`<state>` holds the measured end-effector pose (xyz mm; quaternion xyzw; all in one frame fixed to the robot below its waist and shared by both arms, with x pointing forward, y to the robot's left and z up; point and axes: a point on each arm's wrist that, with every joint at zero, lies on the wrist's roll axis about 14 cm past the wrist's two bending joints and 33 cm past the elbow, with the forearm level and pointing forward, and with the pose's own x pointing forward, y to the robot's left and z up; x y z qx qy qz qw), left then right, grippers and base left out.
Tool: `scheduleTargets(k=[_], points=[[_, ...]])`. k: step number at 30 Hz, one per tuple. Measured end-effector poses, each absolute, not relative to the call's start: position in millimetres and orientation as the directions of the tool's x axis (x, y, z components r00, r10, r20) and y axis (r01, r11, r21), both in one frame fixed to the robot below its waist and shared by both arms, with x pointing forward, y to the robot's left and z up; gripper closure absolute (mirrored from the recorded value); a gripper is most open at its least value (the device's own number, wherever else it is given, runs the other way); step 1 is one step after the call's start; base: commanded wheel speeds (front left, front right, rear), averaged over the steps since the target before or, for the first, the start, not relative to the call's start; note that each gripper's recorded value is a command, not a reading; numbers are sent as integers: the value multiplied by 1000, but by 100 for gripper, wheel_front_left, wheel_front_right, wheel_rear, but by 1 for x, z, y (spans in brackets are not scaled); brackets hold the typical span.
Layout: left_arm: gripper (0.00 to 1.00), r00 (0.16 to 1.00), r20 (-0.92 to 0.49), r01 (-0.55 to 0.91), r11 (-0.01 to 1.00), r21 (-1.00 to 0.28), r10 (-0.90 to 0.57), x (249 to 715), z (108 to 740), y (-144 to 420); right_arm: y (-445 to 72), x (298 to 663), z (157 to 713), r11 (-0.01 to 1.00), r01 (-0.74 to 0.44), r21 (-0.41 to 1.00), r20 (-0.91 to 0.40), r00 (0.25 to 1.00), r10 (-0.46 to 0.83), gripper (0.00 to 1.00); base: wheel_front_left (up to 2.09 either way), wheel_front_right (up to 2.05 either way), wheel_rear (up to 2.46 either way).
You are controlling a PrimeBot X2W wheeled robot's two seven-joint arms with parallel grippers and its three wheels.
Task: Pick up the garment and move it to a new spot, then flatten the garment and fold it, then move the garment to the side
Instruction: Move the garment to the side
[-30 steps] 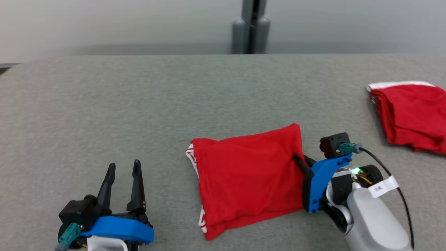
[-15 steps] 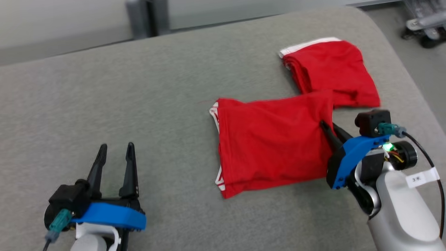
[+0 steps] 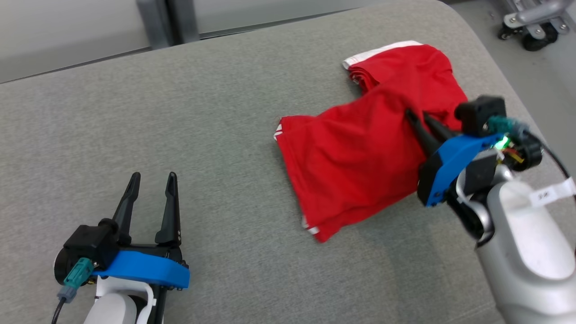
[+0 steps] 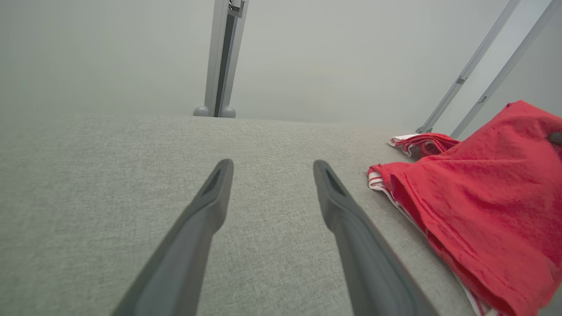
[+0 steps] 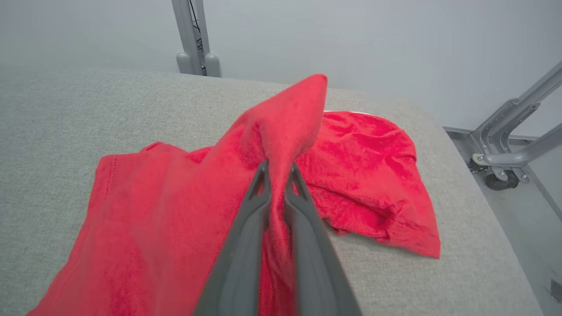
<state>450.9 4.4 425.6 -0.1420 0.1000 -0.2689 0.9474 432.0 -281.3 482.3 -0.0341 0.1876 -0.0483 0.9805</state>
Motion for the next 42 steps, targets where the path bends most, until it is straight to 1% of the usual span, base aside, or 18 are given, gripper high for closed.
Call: scheduleTargets(k=[5,11,18,21,22,23,24,25,29,33,37,42], points=[[0,862,-111,442,840,-315,-495,446,429,23,-293,460,509,985,57,-164,-343,933,-111,100,0,0,0],[0,891,-139,376,874,-307,-432,438,422,50,-321,488,530,971,90,-221,-323,933,-160,100,0,0,0],[0,907,-162,328,895,-301,-387,433,415,71,-372,499,525,935,152,-321,-378,885,-274,100,0,0,0],[0,906,-174,324,898,-298,-385,433,411,73,-386,499,519,925,174,-337,-390,869,-305,100,0,0,0],[0,904,-179,326,898,-296,-388,433,409,73,-389,499,516,925,181,-335,-395,864,-313,81,0,0,0],[0,902,-183,329,897,-295,-391,432,408,73,-393,498,512,921,190,-340,-398,858,-324,57,0,0,0],[0,900,-186,332,896,-295,-394,432,407,72,-398,497,511,916,203,-345,-390,857,-336,11,0,0,0],[0,898,-189,334,895,-296,-398,432,406,71,-404,496,512,911,217,-351,-377,858,-350,0,0,0,0],[0,891,-194,345,890,-298,-410,431,405,68,-421,490,510,886,262,-383,-329,858,-395,0,0,0,0],[0,889,-189,354,887,-296,-417,432,407,65,-414,483,491,896,269,-353,-338,856,-390,0,0,0,0],[0,889,-180,362,886,-290,-422,434,411,63,-392,487,485,916,236,-324,-322,883,-341,0,0,0,0],[0,909,-141,342,896,-281,-391,437,426,70,-353,503,504,945,176,-276,-236,941,-244,0,0,0,0]])
